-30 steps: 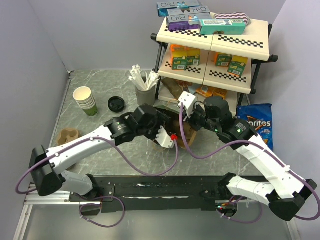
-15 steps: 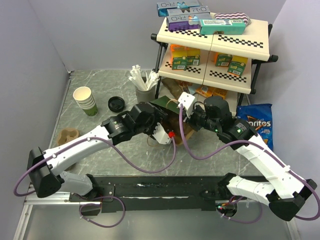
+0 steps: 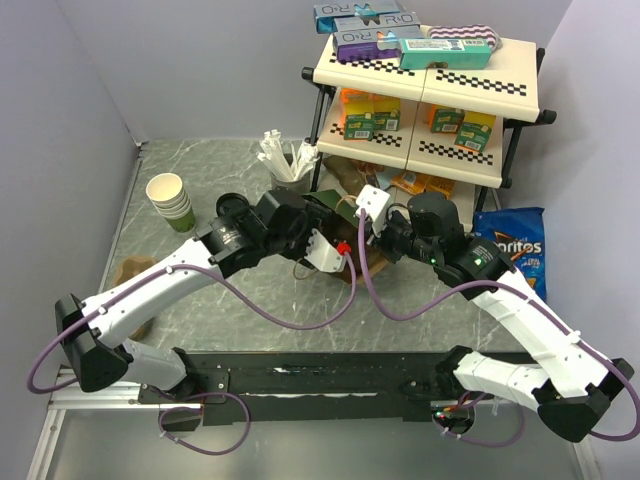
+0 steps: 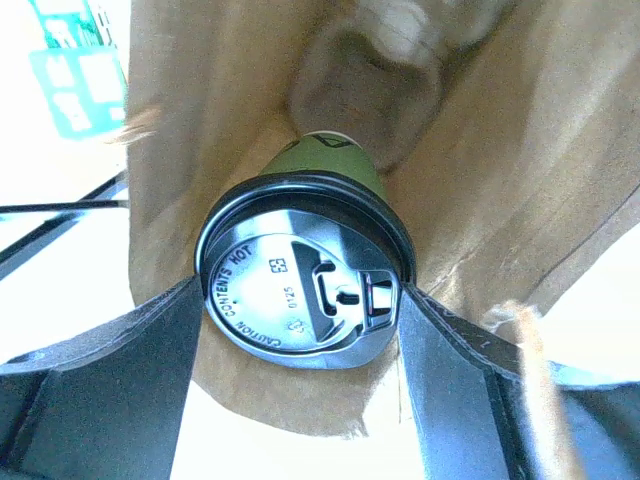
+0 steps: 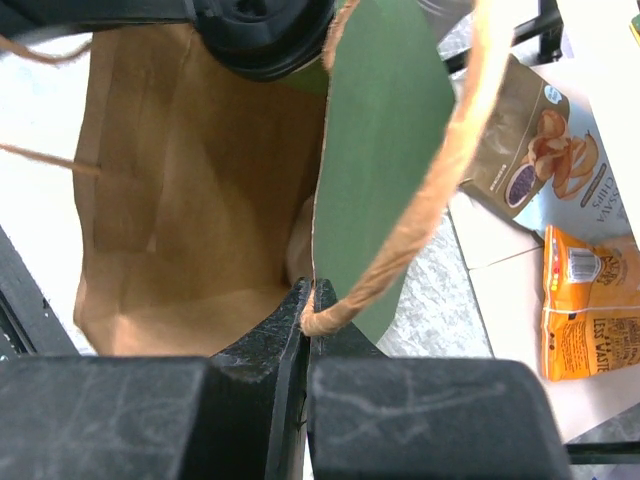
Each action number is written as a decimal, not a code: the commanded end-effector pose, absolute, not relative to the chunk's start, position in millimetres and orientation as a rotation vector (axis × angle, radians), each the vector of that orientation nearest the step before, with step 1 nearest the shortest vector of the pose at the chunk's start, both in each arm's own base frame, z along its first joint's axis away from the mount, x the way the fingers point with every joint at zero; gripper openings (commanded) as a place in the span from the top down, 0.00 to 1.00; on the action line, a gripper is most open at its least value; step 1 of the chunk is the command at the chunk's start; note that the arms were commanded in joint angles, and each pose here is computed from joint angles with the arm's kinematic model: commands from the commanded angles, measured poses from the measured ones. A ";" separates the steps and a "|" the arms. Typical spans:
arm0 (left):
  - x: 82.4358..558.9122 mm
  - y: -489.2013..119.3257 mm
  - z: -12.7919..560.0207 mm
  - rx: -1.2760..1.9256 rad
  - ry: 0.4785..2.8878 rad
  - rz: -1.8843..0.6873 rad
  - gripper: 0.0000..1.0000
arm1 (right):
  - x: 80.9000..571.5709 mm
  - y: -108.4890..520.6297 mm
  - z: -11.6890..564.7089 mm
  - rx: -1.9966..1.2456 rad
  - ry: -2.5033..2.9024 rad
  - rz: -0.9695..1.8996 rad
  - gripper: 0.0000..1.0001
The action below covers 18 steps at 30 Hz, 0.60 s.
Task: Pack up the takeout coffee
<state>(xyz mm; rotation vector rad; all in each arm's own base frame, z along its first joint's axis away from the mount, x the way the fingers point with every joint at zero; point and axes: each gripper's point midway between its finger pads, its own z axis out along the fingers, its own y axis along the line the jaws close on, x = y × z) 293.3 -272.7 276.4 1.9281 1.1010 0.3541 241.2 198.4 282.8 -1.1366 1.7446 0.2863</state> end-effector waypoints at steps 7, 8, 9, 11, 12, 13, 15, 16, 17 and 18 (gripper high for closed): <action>249.2 -292.0 260.2 1.896 1.327 -0.035 0.99 | 253.3 194.9 323.7 -1.094 1.690 0.246 0.64; 248.9 -292.7 259.4 1.882 1.352 -0.048 0.99 | 253.7 194.2 328.2 -1.087 1.685 0.242 0.52; 248.8 -294.4 255.8 1.887 1.366 -0.056 0.99 | 254.0 193.4 331.6 -1.084 1.683 0.239 0.47; 249.7 -295.4 256.7 1.867 1.394 -0.064 0.99 | 253.9 190.0 348.1 -1.056 1.663 0.231 0.36; 250.7 -295.6 255.1 1.865 1.407 -0.065 0.99 | 251.9 187.8 356.9 -1.042 1.644 0.230 0.34; 251.6 -297.2 257.4 1.856 1.411 -0.066 0.99 | 251.4 187.0 367.6 -1.029 1.616 0.227 0.31; 251.7 -299.1 257.4 1.834 1.449 -0.085 0.99 | 245.0 181.7 385.7 -0.997 1.564 0.226 0.26; 252.3 -301.2 263.4 1.818 1.452 -0.097 0.99 | 241.1 180.3 390.9 -0.997 1.542 0.233 0.26; 250.6 -301.2 263.5 1.804 1.482 -0.115 0.99 | 234.1 184.5 395.0 -1.022 1.505 0.266 0.27; 251.2 -302.1 263.2 1.798 1.498 -0.120 0.99 | 224.1 182.6 401.6 -1.028 1.471 0.288 0.27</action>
